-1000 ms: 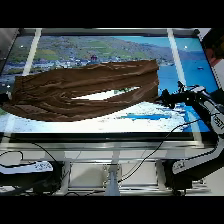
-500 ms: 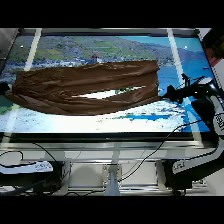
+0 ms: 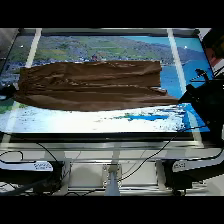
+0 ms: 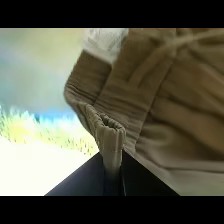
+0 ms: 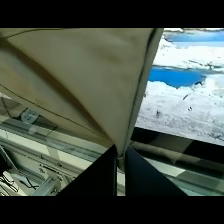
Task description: Fold the clothes and pants, and hang the long-sleeved shirts on hangers.
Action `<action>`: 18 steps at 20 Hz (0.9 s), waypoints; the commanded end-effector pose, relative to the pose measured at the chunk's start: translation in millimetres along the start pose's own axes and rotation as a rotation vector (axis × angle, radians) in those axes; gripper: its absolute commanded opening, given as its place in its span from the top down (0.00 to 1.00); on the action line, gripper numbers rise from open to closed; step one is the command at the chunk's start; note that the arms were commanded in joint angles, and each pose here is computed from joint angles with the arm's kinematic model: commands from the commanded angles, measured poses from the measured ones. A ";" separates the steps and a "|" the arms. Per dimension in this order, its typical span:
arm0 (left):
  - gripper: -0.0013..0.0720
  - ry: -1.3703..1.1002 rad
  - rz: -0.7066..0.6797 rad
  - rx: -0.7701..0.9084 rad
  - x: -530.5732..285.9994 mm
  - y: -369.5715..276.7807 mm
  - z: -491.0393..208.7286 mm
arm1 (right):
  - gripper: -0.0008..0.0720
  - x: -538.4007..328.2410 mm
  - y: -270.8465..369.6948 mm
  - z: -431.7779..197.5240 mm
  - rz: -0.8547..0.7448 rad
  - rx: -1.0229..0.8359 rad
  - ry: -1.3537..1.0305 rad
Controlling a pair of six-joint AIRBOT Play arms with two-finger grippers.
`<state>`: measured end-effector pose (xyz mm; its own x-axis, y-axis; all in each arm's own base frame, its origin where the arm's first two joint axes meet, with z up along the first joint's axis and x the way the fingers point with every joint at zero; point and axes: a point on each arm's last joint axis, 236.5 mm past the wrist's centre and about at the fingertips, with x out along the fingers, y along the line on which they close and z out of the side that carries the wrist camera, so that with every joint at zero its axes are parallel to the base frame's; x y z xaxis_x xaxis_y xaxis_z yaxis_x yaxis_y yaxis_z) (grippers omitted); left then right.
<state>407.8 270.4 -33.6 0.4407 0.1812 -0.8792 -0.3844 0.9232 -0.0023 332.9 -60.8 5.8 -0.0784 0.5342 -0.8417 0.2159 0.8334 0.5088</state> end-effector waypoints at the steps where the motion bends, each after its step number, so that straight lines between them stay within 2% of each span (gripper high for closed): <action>1: 0.93 0.216 0.022 0.085 1.2 18.5 -53.5 | 0.97 3.8 -2.3 -22.3 0.006 0.015 0.085; 4: 0.93 0.217 0.055 0.077 -7.6 42.8 -57.6 | 0.97 20.4 -5.2 -33.5 0.025 0.007 0.117; 10: 0.93 0.212 0.000 0.227 -5.8 37.6 -57.9 | 0.97 45.5 -6.5 -45.6 -0.020 -0.044 -0.058; 18: 0.93 0.134 0.032 0.193 -2.8 42.8 -39.4 | 0.97 111.3 -17.8 -87.4 0.021 0.065 -0.021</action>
<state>354.2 293.1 -51.5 0.2974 0.1654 -0.9403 -0.2263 0.9690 0.0988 244.1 -8.5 -64.1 -0.0643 0.5526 -0.8309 0.2527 0.8146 0.5222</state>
